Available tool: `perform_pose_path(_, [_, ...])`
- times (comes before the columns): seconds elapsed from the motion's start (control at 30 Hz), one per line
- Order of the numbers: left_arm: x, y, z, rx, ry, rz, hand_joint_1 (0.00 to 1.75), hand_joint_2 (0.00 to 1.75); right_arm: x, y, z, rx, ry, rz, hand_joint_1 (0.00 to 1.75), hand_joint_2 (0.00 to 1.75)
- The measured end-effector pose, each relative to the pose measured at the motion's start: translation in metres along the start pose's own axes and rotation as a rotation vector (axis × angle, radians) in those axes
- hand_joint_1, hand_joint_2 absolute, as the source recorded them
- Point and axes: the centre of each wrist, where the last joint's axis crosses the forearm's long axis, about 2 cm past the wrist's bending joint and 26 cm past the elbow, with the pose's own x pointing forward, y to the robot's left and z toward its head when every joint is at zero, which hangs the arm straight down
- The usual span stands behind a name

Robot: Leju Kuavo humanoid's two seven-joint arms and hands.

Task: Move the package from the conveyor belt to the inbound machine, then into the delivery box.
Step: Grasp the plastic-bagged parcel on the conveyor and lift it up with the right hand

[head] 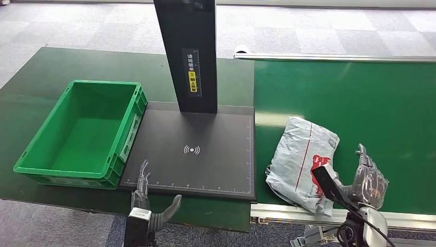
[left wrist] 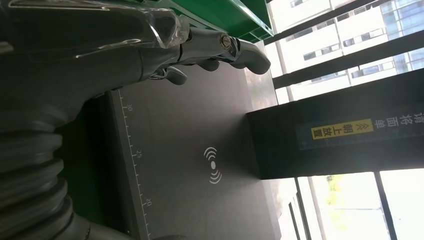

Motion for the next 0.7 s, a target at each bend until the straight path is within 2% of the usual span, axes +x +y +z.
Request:
perform_pose_path(0.33, [0.001,0.0,-0.001,-0.015,-0.017,-0.008,0.0,1.75,0.035,-0.041,0.007,-0.161,-0.151,-0.09,0.0,1.75])
perform_pose_path(0.57, [0.001,0.001,-0.003,-0.02,-0.021,-0.003,0.0,1.75,0.044,-0.047,-0.003,-0.126,-0.178,-0.172,0.0,1.75])
perform_pose_path(0.7, [0.001,0.001,-0.005,-0.033,-0.025,0.005,0.0,1.75,0.045,-0.042,-0.015,-0.06,-0.181,-0.189,0.0,1.75])
